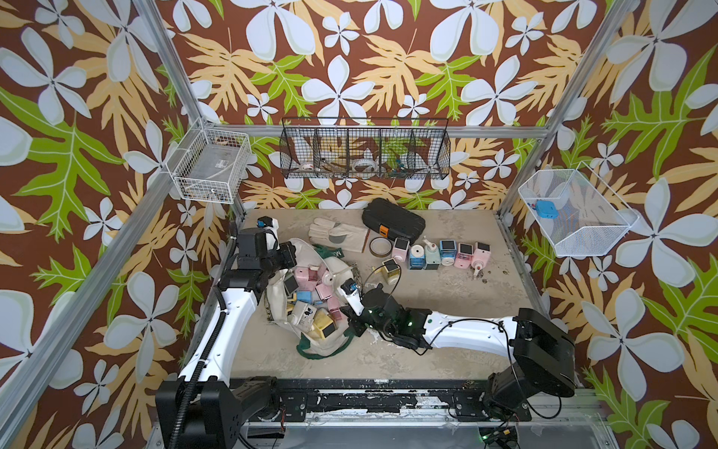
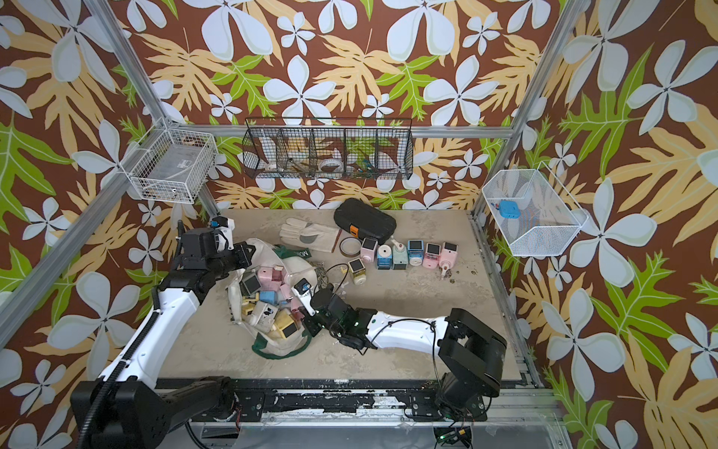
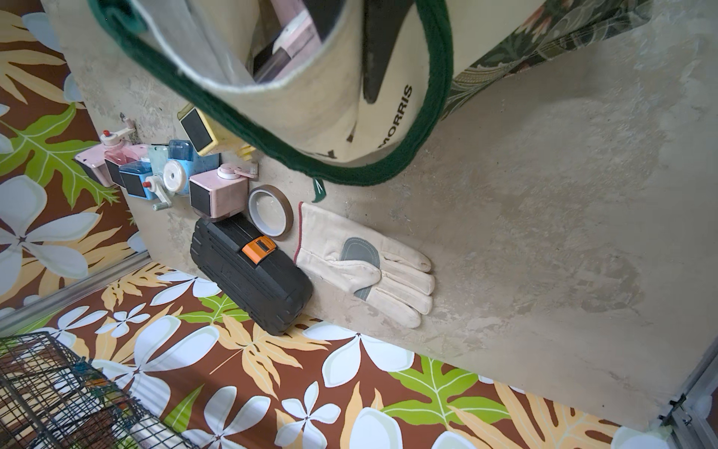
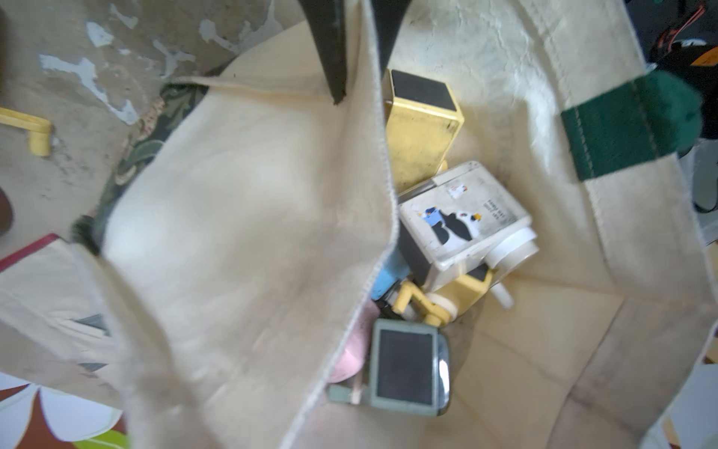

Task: Take out the pencil sharpeners from the tote bags
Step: Adjust the canvas bag at the center of the board.

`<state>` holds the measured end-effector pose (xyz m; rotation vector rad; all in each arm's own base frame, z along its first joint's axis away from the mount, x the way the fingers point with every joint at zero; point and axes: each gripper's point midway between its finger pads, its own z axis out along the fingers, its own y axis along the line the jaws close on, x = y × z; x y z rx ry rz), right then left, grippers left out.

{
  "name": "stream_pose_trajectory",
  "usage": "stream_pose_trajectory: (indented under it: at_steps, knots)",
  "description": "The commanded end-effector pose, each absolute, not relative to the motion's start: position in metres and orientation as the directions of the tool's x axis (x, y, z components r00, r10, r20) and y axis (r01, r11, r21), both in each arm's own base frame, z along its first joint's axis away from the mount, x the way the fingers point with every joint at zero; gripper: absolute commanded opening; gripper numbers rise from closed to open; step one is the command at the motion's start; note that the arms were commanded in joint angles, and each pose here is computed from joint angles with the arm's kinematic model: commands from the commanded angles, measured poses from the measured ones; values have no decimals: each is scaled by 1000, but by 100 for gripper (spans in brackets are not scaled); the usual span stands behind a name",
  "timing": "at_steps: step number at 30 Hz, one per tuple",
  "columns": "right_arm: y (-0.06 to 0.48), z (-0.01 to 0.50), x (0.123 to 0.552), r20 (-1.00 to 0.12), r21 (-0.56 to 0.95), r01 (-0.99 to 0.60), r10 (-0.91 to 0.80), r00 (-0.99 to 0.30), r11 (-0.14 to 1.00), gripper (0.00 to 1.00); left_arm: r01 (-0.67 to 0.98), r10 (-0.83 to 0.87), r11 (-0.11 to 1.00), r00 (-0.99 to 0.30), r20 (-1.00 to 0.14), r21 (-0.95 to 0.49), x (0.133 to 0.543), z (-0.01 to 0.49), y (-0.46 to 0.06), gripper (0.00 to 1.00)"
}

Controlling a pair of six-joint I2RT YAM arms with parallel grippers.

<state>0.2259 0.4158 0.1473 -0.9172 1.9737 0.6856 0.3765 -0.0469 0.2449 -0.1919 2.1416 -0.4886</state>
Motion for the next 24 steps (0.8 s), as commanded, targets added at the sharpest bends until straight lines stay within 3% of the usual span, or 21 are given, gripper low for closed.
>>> stream_pose_trajectory:
  at_steps: [1, 5, 9, 12, 15, 19, 24]
  knots:
    - [433, 155, 209, -877, 145, -858, -337, -342, 494, 0, 115, -317, 903, -476, -821, -415, 393, 280, -53, 0]
    - [427, 157, 213, -881, 112, -848, -343, -326, 518, 10, 158, -258, 926, -401, -879, -344, 390, 291, -54, 0]
    - [414, 183, 213, -912, 93, -840, -294, -287, 534, 45, 167, -274, 920, -376, -885, -355, 382, 282, -55, 0]
    - [402, 207, 213, -932, 64, -832, -265, -247, 551, 59, 187, -275, 913, -377, -884, -363, 379, 284, -58, 0]
    - [393, 232, 209, -950, 80, -832, -212, -231, 548, 66, 178, -281, 914, -368, -886, -364, 374, 282, -56, 0]
    - [412, 251, 179, -950, 89, -894, -233, -209, 440, 68, 163, -292, 913, -378, -878, -374, 372, 281, -55, 0]
    - [462, 234, 149, -910, 128, -926, -329, -252, 356, 68, 150, -303, 910, -395, -867, -386, 371, 278, -53, 0]
